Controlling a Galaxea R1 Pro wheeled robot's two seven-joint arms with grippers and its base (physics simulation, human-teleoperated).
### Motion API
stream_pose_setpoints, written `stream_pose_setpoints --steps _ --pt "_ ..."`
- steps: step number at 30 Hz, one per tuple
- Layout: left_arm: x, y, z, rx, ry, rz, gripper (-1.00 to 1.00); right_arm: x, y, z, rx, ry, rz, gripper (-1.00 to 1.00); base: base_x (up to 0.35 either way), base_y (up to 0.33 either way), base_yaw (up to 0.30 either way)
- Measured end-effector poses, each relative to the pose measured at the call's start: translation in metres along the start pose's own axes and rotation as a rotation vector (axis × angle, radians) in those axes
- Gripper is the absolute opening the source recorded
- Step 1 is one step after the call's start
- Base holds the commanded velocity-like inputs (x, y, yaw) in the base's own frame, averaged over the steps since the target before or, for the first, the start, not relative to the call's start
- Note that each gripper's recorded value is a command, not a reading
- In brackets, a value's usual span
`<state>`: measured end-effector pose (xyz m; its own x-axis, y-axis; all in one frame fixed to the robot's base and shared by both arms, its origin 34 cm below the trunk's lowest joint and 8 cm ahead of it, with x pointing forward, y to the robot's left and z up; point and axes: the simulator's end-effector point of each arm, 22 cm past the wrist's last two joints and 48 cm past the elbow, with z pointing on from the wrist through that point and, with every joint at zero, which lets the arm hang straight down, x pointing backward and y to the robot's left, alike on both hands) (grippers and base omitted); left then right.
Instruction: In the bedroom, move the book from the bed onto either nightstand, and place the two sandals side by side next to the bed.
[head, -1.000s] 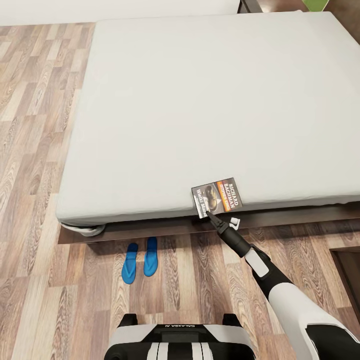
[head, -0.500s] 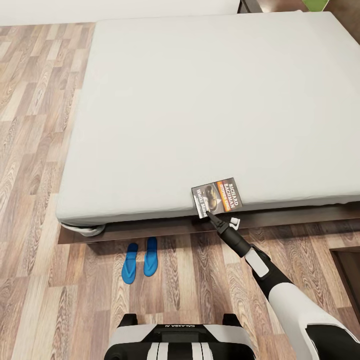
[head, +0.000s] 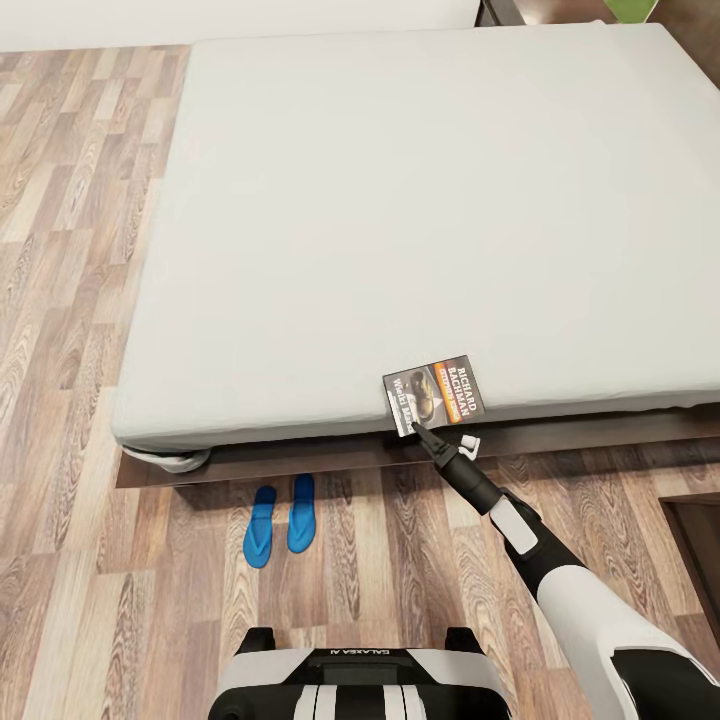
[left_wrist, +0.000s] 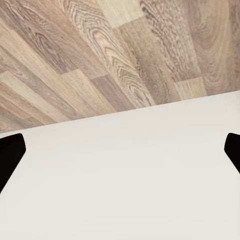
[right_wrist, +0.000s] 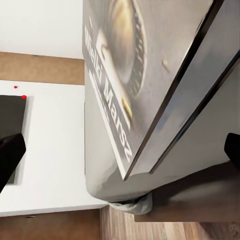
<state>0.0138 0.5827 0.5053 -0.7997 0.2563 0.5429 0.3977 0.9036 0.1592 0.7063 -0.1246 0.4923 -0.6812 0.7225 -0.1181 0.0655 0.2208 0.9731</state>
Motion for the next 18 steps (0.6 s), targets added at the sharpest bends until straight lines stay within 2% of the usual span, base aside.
stream_pose_setpoints --steps 18 --pt "0.0000 0.0000 0.0000 0.000 0.000 0.000 1.00 0.0015 0.0011 0.0018 -0.002 0.000 0.001 1.00 0.000 0.000 0.000"
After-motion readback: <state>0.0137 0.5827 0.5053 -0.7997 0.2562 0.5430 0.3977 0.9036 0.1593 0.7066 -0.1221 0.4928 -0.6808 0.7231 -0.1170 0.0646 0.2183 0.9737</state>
